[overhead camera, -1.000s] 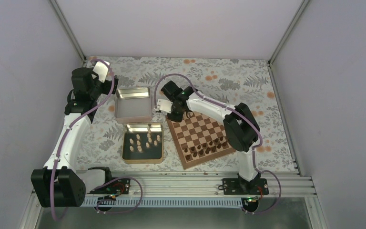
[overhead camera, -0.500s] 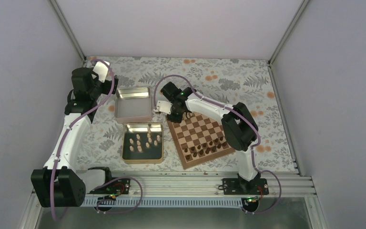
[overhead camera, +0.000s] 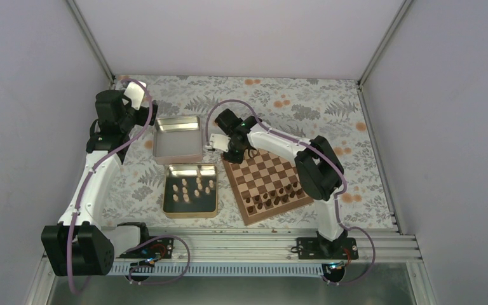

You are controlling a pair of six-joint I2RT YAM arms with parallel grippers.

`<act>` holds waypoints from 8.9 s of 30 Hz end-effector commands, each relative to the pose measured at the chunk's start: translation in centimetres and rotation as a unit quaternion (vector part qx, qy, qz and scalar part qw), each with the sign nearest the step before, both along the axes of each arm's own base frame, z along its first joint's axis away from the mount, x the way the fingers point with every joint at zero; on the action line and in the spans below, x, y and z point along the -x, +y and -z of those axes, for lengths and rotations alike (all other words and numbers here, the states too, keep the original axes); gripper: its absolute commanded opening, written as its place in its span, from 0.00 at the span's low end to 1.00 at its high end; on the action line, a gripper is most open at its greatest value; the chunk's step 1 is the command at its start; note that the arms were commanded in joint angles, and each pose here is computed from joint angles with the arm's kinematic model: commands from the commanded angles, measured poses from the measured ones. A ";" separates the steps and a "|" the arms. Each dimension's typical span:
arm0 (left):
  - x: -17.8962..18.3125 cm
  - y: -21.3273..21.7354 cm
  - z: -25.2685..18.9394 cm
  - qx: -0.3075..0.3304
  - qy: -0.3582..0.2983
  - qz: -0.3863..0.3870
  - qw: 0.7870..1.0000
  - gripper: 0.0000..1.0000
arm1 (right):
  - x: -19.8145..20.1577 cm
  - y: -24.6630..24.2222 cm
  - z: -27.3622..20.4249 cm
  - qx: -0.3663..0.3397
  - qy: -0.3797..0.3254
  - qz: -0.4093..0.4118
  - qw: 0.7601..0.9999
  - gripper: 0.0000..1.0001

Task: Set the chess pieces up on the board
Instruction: Place the chess piece on the chessboard, then pick up the chess piece from the storage box, then place the chess piece on the chessboard, then pick up the chess piece from the storage box.

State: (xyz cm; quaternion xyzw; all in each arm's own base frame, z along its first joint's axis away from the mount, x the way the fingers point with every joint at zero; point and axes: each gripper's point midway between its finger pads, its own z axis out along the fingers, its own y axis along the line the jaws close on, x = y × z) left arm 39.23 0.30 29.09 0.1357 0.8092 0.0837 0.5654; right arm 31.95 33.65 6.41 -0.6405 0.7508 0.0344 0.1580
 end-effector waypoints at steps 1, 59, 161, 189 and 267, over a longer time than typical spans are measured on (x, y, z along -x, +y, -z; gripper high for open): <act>0.1 0.0 -0.7 0.005 -0.012 0.004 1.000 1.00 | -0.4 -0.4 0.8 0.010 0.000 0.001 1.000 0.18; -2.4 1.3 -0.1 -0.018 -0.003 -0.006 1.000 1.00 | 10.9 10.0 -1.5 0.001 0.045 -0.161 0.986 0.30; -1.9 2.3 1.6 0.015 -0.016 -0.022 1.000 1.00 | -7.8 -15.5 -11.0 -0.076 -0.047 0.178 0.980 0.14; -2.0 2.2 2.0 0.016 -0.010 -0.020 1.000 1.00 | -7.4 -18.2 -1.1 -0.059 0.031 0.217 0.974 0.15; -1.7 2.5 1.8 0.016 -0.015 -0.026 0.999 1.00 | 7.9 9.8 -4.0 -0.041 -0.072 -0.165 0.983 0.32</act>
